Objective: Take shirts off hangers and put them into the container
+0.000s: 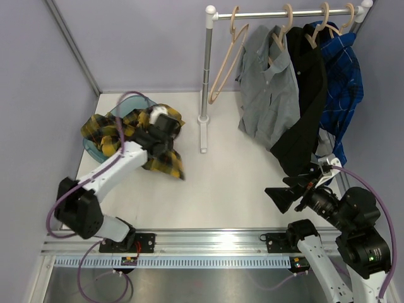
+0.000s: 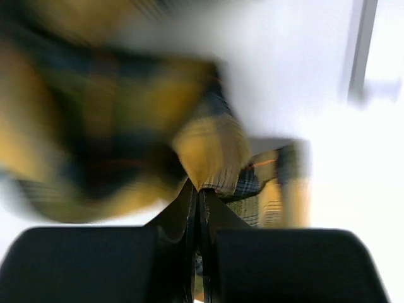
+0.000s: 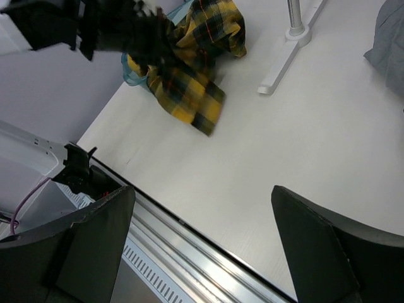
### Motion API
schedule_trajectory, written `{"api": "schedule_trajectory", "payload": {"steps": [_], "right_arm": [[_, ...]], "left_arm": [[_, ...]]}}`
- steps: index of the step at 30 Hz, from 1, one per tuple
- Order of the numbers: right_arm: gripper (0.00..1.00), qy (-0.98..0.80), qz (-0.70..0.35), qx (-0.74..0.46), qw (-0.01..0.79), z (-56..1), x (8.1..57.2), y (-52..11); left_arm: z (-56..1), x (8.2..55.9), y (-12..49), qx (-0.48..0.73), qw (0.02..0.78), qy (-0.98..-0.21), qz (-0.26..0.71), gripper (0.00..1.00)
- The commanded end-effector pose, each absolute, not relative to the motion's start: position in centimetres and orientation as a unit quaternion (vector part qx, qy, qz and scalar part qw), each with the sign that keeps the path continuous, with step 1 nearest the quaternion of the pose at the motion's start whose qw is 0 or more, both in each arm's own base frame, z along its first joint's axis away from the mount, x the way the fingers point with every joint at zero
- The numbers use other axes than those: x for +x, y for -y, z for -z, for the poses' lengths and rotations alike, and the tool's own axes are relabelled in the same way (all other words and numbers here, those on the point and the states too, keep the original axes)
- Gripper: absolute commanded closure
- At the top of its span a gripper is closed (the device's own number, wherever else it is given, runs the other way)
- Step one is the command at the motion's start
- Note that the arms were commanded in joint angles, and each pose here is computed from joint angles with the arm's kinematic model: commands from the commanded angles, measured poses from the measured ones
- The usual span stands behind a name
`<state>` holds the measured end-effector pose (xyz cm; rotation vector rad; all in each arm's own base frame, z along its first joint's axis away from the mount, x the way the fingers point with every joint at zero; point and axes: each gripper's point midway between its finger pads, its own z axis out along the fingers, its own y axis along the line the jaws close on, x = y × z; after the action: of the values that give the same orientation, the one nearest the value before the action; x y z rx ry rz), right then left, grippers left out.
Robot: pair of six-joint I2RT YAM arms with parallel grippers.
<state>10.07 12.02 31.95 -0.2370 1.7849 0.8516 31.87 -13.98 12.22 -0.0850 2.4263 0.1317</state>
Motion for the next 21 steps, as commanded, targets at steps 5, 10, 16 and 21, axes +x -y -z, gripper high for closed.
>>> {"api": "schedule_trajectory", "payload": {"steps": [5,10,16,21], "right_arm": [[0.01,-0.740,-0.360,-0.116,0.557,-33.4,11.1,-12.5],[0.00,-0.745,-0.357,-0.116,0.551,-33.2,11.6,-12.6],[0.01,-0.751,-0.354,-0.113,0.546,-32.7,11.9,-12.5],[0.01,-0.754,-0.358,-0.109,0.540,-32.5,12.5,-12.8]], "left_arm": [[-30.0,38.4,-1.1,-0.192,0.513,-0.819,-0.174,1.00],[-31.8,42.0,-7.7,-0.260,0.528,-0.780,-0.212,1.00],[-23.8,45.5,-9.7,-0.271,0.475,-0.808,-0.219,1.00],[-13.9,46.2,-8.1,-0.260,0.397,-0.859,-0.192,1.00]]}}
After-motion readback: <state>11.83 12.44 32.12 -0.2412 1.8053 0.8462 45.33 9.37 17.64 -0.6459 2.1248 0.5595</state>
